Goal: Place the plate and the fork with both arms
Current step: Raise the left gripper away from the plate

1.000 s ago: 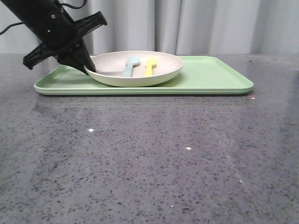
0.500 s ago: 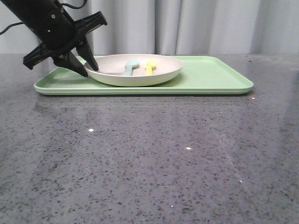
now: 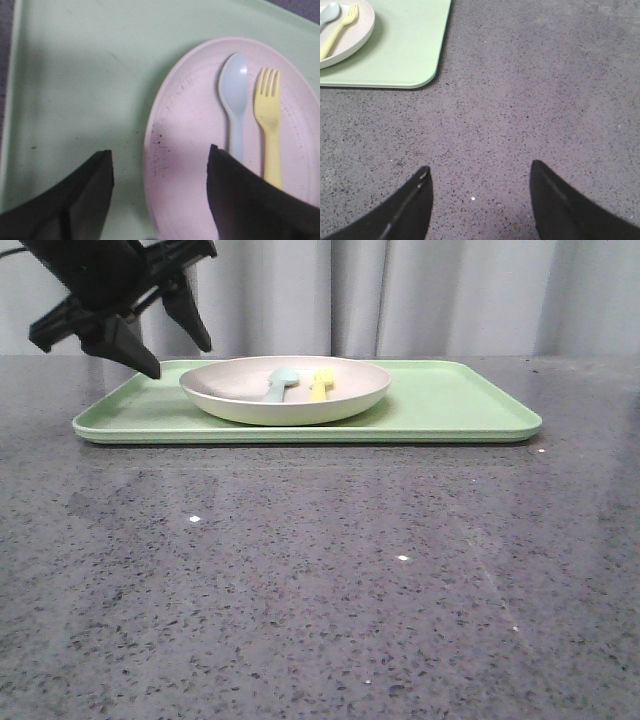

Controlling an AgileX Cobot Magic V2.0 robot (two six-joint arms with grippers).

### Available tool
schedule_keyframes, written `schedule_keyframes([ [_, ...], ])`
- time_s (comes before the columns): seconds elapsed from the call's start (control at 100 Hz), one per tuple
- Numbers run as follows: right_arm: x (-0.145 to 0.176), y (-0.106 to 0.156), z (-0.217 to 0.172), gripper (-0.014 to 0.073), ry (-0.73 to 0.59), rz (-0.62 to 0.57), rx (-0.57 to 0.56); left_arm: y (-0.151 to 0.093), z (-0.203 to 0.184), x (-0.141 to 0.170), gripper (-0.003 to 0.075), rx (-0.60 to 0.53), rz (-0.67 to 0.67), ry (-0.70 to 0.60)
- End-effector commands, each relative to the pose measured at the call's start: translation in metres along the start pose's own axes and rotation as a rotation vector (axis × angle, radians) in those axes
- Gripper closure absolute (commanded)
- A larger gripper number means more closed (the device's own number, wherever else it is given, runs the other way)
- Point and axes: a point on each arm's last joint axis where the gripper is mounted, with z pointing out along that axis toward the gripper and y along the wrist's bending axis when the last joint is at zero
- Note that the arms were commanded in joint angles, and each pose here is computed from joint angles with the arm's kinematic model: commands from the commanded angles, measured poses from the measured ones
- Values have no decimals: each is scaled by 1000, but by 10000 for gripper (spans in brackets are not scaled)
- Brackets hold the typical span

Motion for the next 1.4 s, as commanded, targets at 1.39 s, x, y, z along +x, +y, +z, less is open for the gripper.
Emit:
schedule_keyframes([
  [1.39,-16,1,-4,157,-96,-5,1,81,-236,159,314,-281,290,-375],
])
